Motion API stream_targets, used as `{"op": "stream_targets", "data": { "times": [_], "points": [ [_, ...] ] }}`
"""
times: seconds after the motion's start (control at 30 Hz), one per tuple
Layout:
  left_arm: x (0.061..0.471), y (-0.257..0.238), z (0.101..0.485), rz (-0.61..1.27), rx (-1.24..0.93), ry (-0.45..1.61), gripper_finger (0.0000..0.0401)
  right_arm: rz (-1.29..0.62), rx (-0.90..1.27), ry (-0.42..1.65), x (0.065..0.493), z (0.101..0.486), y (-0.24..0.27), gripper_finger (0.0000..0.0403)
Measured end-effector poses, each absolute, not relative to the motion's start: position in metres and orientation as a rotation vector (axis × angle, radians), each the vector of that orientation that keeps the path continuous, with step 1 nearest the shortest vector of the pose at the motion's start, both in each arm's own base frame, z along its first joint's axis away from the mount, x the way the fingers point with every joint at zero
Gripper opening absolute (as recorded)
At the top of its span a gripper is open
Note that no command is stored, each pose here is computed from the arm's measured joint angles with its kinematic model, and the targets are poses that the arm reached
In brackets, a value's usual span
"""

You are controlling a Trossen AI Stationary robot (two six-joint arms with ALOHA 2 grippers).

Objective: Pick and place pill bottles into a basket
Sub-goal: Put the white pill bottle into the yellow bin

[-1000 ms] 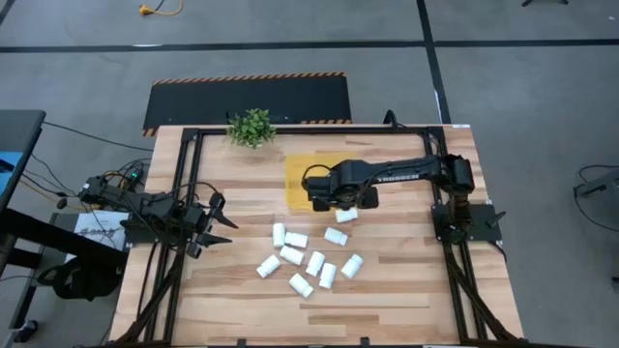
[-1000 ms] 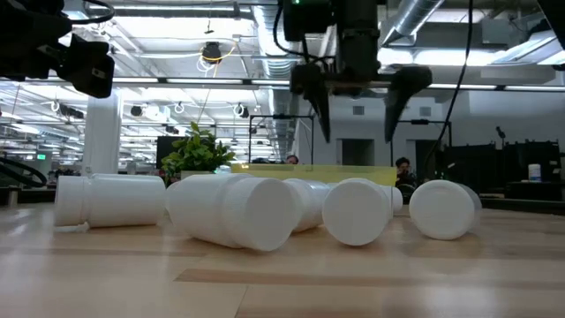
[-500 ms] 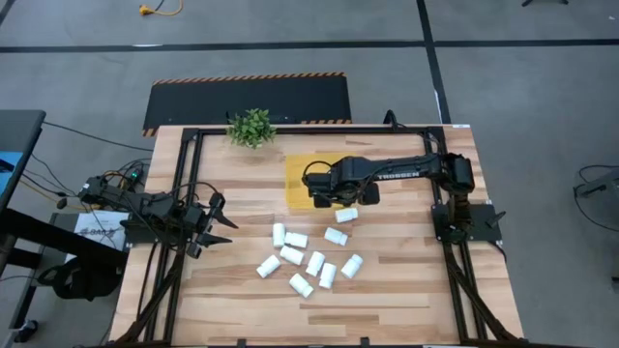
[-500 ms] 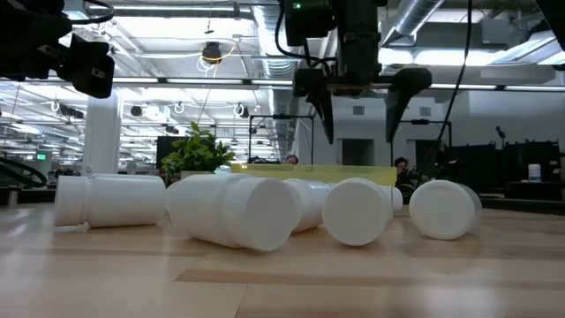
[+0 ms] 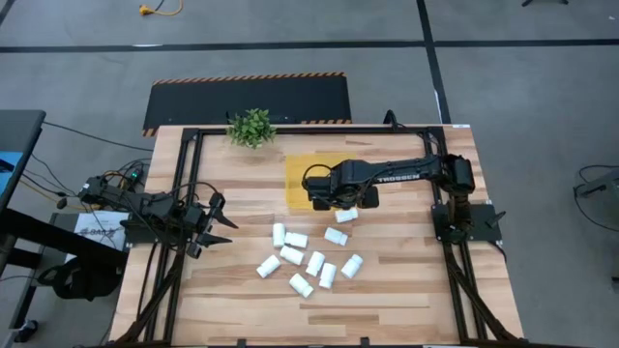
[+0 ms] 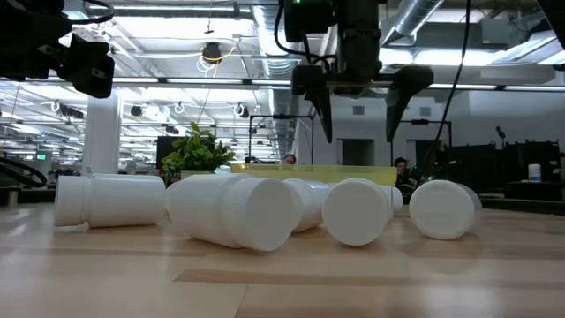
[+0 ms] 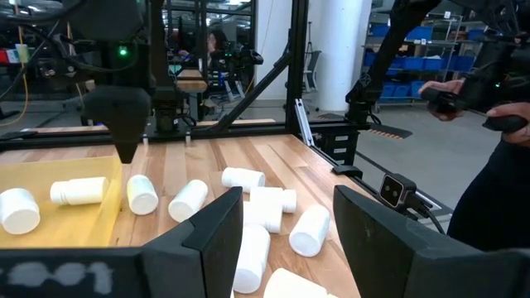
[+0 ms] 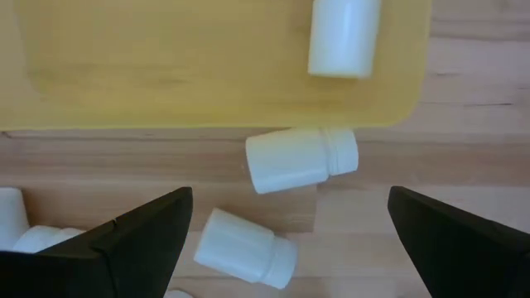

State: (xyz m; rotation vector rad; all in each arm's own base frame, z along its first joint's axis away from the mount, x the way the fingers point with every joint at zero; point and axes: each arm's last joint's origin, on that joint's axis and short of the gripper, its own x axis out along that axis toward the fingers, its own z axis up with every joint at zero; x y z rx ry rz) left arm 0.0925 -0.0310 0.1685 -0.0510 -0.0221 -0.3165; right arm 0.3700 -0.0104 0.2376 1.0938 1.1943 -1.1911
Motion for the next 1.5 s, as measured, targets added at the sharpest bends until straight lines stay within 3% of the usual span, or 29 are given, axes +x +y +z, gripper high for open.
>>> {"op": "stream_targets", "data": {
  "times": [0.93,1.5],
  "points": [
    [0.093,-0.031,0.168,-0.317,-0.051,-0.022,0.0177,-1.019,0.866,1.338,0.357,0.186,0.009,0.04],
    [0.092,-0.031,0.168,-0.317,-0.051,-0.022,0.0177,-1.008,0.835,1.313,0.359,0.183,0.005,0.04]
  ]
}}
